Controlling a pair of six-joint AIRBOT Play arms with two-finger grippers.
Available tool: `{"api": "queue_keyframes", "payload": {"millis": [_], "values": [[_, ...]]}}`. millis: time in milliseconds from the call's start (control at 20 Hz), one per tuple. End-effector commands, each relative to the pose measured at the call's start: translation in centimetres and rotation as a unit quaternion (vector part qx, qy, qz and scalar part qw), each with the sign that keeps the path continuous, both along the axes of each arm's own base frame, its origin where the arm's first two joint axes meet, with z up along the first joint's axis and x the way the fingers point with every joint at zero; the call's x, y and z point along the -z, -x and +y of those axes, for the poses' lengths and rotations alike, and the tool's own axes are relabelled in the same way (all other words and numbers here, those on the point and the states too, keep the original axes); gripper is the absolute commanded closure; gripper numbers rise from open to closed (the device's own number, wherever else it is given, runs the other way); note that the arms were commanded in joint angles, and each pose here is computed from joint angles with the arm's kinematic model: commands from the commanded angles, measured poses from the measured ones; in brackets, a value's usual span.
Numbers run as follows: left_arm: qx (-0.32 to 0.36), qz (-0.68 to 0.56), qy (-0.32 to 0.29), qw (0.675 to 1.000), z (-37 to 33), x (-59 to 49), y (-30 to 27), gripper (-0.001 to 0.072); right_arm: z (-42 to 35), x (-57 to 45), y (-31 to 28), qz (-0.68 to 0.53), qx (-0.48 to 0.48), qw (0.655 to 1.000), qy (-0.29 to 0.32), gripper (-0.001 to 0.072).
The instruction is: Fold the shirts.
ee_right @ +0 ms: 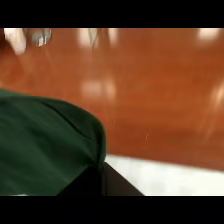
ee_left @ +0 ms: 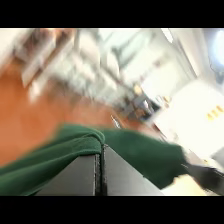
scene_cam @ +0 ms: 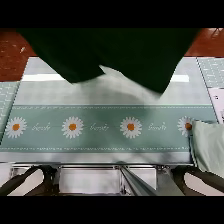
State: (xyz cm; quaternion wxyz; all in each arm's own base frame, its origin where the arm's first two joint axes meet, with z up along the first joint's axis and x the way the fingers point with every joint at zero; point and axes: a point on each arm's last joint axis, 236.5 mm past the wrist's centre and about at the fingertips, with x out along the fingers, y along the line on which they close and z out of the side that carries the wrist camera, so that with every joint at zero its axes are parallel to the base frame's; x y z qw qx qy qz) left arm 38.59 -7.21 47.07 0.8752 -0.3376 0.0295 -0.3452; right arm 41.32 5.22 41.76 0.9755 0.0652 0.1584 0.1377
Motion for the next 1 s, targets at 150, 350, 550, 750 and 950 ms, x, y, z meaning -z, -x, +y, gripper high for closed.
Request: {"api": "queue_keyframes", "payload": {"millis": [150, 350, 550, 750, 950], "values": [[-0.114, -0.118, -0.166, 0.973, 0.2, -8.4, 13.0, 0.0687, -3.6, -10.4, 16.0, -0.147, 0.1, 0.982, 0.068, 0.0685], [-0.223, -0.106, -0.271, 0.93, -0.5, -7.1, 17.0, 0.0687, -4.3, -9.5, 22.2, -0.134, 0.121, 0.98, 0.084, 0.0685], [-0.285, -0.075, -0.327, 0.898, 1.6, -5.1, 21.8, 0.0687, -4.7, -7.5, 24.4, -0.098, 0.13, 0.982, 0.092, 0.0685], [-0.329, 0.048, -0.361, 0.871, 7.2, 0.3, 21.6, 0.0687, -4.4, -0.8, 21.1, 0.01, 0.11, 0.99, 0.085, 0.0685], [-0.28, 0.199, -0.393, 0.853, 8.6, 11.1, 14.7, 0.0686, -3.1, 8.8, 14.6, 0.131, 0.066, 0.987, 0.068, 0.0685]]}}
